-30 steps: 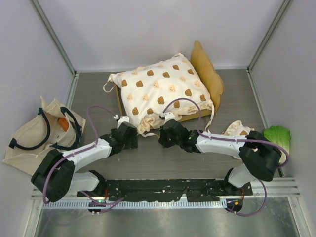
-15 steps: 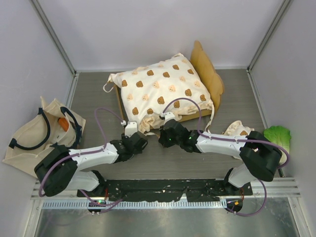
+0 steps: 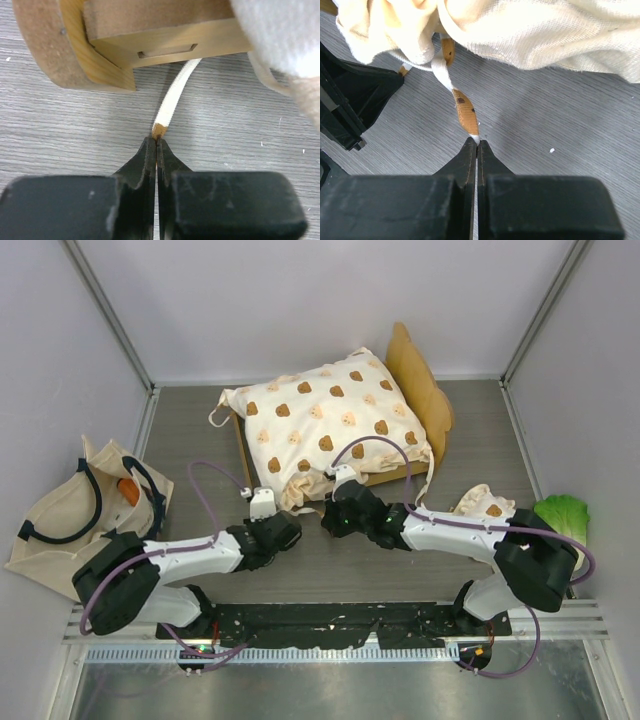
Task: Set up the pet bed
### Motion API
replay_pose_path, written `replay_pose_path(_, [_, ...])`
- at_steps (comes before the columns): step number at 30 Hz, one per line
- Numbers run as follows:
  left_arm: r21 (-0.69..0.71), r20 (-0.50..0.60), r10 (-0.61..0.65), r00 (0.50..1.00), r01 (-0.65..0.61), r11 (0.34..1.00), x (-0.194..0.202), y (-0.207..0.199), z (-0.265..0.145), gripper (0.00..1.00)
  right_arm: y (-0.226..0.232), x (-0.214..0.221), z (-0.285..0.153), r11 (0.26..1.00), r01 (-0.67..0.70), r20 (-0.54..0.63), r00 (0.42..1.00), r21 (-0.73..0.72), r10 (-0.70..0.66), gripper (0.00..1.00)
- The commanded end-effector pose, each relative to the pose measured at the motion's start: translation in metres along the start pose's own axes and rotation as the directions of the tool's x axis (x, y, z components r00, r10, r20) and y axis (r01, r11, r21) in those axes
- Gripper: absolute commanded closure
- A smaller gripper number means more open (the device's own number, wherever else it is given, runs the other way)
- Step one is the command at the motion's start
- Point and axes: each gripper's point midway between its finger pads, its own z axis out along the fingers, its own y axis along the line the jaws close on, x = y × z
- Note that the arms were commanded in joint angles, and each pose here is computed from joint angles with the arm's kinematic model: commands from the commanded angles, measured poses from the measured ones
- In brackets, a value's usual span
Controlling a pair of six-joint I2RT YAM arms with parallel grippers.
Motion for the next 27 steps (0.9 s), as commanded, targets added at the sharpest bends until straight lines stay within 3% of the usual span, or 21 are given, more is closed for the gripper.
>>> replay_pose_path(1, [-0.017,-0.210,0.062,0.976,-0.067,0.998,0.059,0.014,-0.002,1.00,0.009,-0.014,-0.007,1.000,-0.002,0.050,0.999,-0.031,0.004,0.99])
replay_pose_path(4, [-0.017,-0.199,0.047,0.979,-0.051,0.999,0.055,0.013,-0.005,1.00,0.011,-0.015,-0.007,0.999,-0.002,0.049,0.999,-0.038,0.004,0.99])
replay_pose_path(8, [-0.010,-0.094,-0.004,0.996,0.003,1.000,0.019,0.019,-0.022,1.00,0.018,-0.017,-0.011,0.997,0.012,0.050,0.999,-0.079,-0.008,0.99])
replay_pose_path(12, [0.097,0.036,-0.183,0.982,0.179,0.979,-0.043,0.034,-0.052,1.00,0.019,-0.022,-0.015,0.996,0.017,0.070,0.997,-0.084,-0.011,0.99])
replay_pose_path(16, [0.070,0.089,-0.279,0.956,0.274,0.959,-0.078,0.076,-0.063,1.00,0.033,-0.029,-0.025,0.988,0.022,0.089,0.996,-0.154,-0.008,0.99])
replay_pose_path(21, [0.076,0.082,-0.266,0.960,0.261,0.962,-0.093,0.082,-0.063,1.00,0.054,-0.029,-0.026,0.974,0.034,0.068,0.997,-0.225,-0.019,0.99])
replay_pose_path(27, [0.059,0.129,-0.296,0.947,0.290,0.955,-0.120,0.097,-0.059,1.00,0.056,-0.030,-0.018,0.985,0.010,0.063,0.998,-0.170,0.001,0.99])
